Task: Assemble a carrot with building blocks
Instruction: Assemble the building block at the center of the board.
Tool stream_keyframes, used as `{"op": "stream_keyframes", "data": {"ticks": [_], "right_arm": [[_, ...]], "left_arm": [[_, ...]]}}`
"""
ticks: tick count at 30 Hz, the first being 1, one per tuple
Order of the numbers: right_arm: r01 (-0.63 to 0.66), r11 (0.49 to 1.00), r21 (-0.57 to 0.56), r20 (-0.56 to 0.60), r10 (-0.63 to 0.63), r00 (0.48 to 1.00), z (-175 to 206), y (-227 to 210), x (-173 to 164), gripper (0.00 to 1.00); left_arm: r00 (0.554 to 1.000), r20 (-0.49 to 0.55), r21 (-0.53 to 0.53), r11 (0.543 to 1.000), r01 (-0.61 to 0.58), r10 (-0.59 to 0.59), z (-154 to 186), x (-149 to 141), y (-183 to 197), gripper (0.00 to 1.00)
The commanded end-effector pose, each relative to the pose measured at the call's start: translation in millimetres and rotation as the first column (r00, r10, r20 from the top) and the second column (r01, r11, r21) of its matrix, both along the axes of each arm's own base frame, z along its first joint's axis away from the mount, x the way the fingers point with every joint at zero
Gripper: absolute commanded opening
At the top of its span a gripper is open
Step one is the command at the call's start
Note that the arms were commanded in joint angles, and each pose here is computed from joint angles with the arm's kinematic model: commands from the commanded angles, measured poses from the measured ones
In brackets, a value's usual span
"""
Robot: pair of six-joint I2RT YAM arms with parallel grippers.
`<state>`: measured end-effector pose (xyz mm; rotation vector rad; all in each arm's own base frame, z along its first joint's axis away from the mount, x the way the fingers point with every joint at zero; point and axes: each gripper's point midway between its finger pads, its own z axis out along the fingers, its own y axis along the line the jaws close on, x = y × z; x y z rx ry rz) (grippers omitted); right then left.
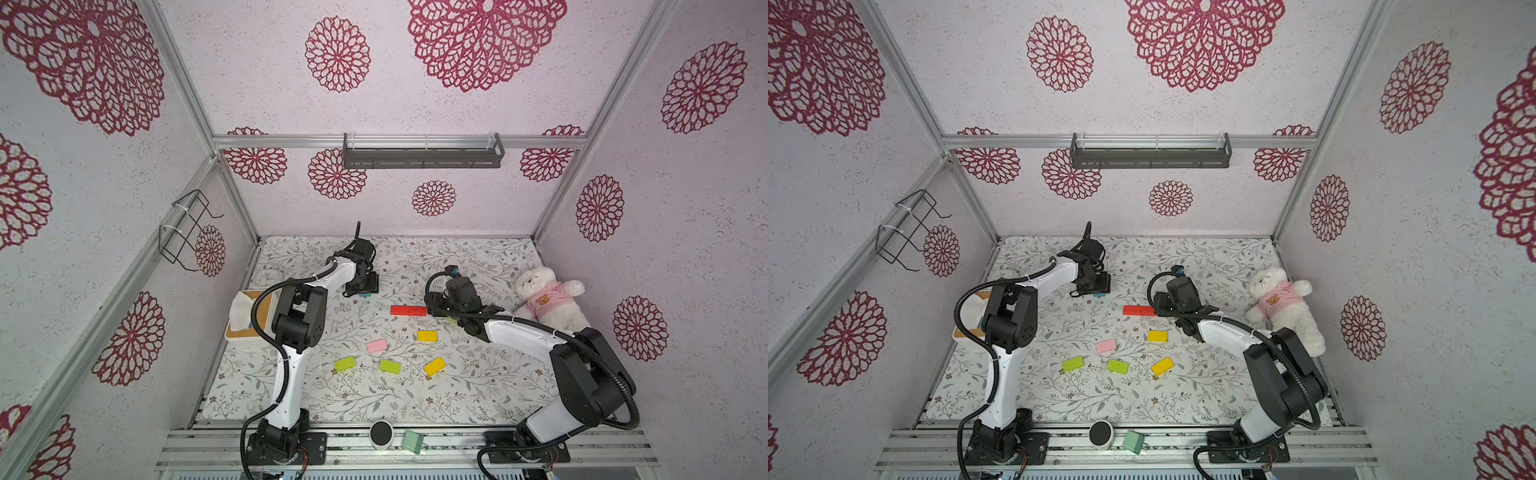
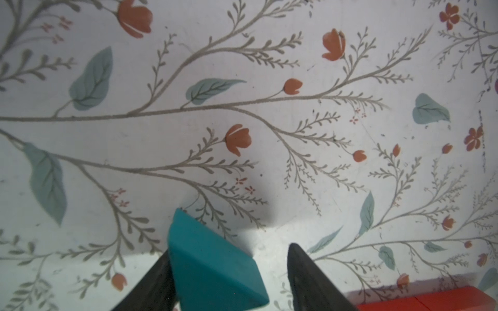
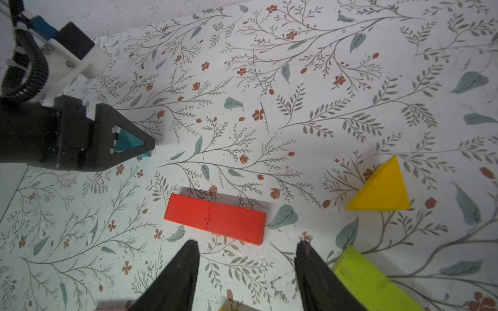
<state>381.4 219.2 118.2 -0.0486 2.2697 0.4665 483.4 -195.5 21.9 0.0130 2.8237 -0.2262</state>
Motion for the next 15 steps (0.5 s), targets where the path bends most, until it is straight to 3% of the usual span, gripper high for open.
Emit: {"op": "stream_keyframes", "data": {"ticks": [1,15], "right_arm": [[0.021,1.000,0.008,0.049,-0.021,0.999,17,-6,3,0.61],[0.033,0.999,0.011,0.058,-0.033,0.998,19,-11,1,0.61]], "left_arm": [[1.000,0.000,-0.007,1.000,0.016,-0.016,1,-1,-9,0.64],[0.999,-0.021,-0.050,0.998,0.031,-0.032,-4,-9,-30,0.58]]}}
